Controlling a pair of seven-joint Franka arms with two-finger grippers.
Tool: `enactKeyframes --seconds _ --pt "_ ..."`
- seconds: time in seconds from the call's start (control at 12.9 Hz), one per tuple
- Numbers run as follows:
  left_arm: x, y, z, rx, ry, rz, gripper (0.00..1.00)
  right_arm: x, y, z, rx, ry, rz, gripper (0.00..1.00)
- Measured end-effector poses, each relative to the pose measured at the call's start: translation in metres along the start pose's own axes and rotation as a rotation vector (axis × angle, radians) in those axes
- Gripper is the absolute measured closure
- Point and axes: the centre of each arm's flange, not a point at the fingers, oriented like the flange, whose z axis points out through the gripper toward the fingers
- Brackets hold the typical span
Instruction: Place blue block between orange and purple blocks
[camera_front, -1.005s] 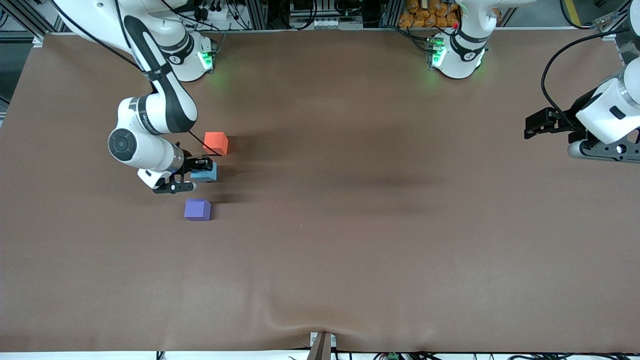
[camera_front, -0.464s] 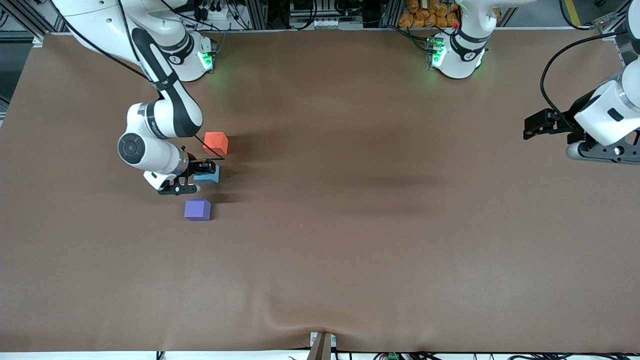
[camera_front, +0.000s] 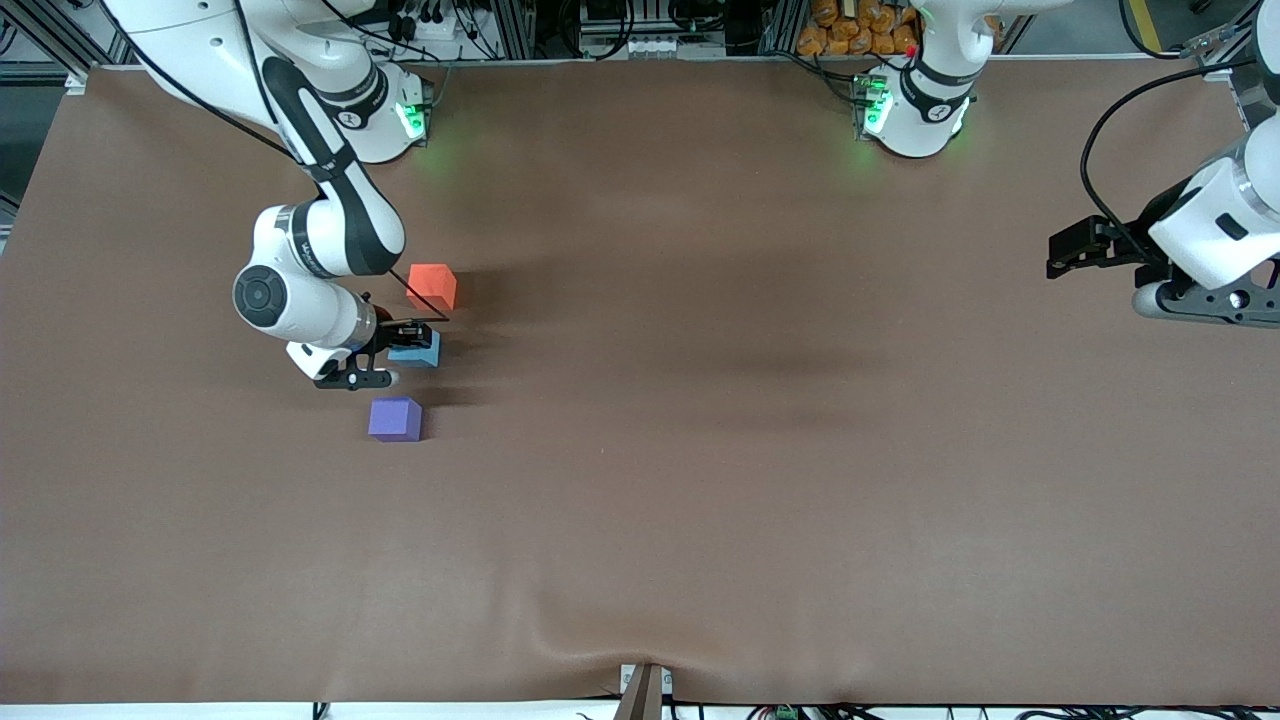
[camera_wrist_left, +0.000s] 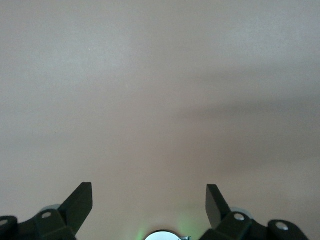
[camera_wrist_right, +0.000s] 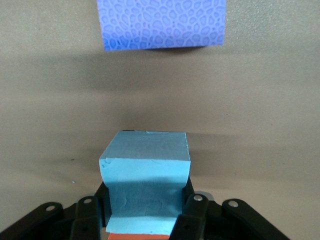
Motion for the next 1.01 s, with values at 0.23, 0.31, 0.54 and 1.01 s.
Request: enactKeyframes --seconds 0.23,0.31,0.54,1.01 --pt "-0.001 0.0 -0.005 0.0 0.01 0.0 0.0 -0.001 0.001 0.007 -0.001 -0.014 0.003 0.18" --pt "-0.001 0.0 -0.006 0.001 0.014 0.0 0.0 -0.001 0.0 0.007 0.0 -0.024 0.001 0.07" --pt "-0.001 0.0 -0.008 0.001 0.017 0.0 0.0 0.01 -0.014 -0.031 0.018 -0.127 -0.029 0.0" --pt "-0.001 0.0 -0.008 0.003 0.018 0.0 0.0 0.047 -0.012 -0.218 0.076 -0.151 -0.088 0.0"
